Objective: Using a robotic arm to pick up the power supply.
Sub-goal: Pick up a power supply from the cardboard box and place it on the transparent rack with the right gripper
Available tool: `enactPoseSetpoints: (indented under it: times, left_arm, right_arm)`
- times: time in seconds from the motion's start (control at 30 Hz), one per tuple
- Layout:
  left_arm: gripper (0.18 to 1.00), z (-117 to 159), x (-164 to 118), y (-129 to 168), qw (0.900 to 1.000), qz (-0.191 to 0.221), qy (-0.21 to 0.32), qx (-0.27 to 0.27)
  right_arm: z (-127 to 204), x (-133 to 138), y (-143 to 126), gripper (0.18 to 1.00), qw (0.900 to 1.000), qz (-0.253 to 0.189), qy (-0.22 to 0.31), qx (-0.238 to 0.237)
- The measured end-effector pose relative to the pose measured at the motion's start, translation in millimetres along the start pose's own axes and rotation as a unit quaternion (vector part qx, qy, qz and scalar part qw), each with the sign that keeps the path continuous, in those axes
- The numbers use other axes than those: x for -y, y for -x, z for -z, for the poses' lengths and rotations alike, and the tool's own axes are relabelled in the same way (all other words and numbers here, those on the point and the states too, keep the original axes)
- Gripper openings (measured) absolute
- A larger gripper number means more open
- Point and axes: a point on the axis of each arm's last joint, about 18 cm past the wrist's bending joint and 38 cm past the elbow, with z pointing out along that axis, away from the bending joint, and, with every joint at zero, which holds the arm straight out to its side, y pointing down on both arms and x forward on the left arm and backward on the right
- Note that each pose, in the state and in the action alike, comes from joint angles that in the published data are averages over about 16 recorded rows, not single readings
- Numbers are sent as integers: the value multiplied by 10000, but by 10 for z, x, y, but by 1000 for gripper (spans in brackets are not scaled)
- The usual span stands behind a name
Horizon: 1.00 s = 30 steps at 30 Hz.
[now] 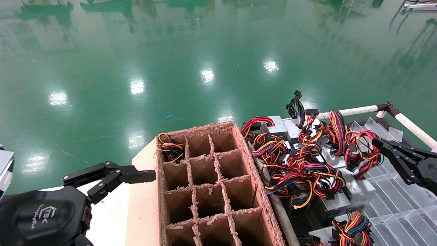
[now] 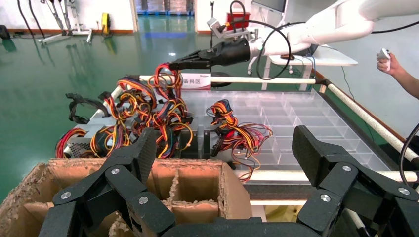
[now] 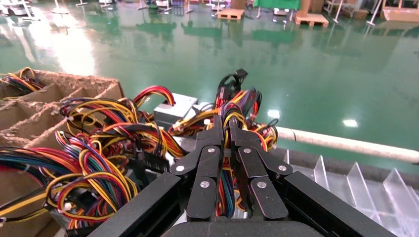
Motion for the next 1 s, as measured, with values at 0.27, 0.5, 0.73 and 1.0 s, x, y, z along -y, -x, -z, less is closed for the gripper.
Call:
enactPoseSetpoints:
  times: [0.27, 0.5, 0.73, 1.0]
  left_arm:
    - [1000, 0, 0, 0, 10000, 0, 0, 0]
    - [1000, 0, 0, 0, 10000, 0, 0, 1]
    - [1000, 0, 0, 0, 10000, 1, -1, 2]
    - [1000, 1, 0, 1, 10000, 2, -1, 3]
  right_arm:
    - [25, -32, 10, 197, 10000, -13, 8, -2]
    - [59, -73, 14, 197, 10000, -43, 33, -28]
    - [79, -66, 13, 203, 10000, -41, 14, -24]
    - [81, -60, 13, 244, 10000, -40, 0, -20]
